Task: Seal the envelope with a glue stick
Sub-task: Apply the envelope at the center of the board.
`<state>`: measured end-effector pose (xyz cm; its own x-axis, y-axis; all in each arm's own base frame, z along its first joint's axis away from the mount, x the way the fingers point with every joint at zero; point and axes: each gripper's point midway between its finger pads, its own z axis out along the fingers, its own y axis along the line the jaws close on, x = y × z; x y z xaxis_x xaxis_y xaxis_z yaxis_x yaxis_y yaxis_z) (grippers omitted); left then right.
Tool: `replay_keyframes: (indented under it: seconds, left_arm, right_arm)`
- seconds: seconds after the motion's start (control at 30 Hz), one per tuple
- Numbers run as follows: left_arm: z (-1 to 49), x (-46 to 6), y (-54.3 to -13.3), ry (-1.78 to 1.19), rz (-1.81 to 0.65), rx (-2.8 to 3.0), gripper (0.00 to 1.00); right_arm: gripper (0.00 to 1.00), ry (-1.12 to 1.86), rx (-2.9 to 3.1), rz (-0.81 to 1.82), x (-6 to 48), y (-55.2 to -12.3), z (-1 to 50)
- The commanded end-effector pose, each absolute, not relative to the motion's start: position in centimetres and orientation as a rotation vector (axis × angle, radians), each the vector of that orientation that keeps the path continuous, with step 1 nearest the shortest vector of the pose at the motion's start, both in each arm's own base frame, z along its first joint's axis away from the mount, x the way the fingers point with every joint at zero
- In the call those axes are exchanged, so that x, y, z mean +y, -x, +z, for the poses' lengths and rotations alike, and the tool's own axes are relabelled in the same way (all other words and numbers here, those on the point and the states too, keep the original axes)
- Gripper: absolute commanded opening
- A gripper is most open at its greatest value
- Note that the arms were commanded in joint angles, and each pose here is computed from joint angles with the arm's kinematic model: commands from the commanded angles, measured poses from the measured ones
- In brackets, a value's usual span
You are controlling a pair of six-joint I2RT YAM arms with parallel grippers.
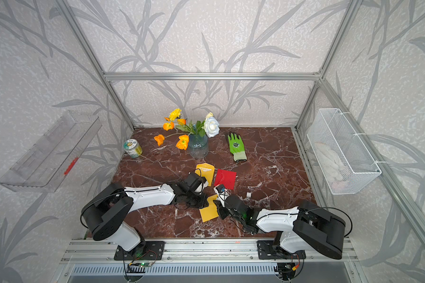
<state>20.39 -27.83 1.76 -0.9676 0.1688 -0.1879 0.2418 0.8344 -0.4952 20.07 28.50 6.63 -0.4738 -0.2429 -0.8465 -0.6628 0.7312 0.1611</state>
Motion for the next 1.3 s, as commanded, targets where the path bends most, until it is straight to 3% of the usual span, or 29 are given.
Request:
replay_keyframes:
  seconds: [0.0, 0.53, 0.83, 1.27]
  left_arm:
    - [-0.5, -26.2, -19.6, -0.309, -0.678, 2.961, 0.05]
    - [-0.3, -25.9, -19.4, -0.314, -0.668, 2.970, 0.05]
    - [-0.5, -26.0, -19.5, -0.308, -0.663, 2.980, 0.05]
    - [0.4, -26.4, -20.4, -0.290, -0.652, 2.966, 0.05]
  right_arm:
    - [0.00, 0.708, 2.091, 0.558, 28.5, -20.1, 5.1]
    - [0.00, 0.529, 2.148, 0.281, 26.5, -23.6, 3.3]
    - [0.00, 0.564, 2.152, 0.320, 27.3, -23.3, 3.9]
    - [0.00, 0.521, 1.968, 0.485, 27.0, -22.9, 14.7]
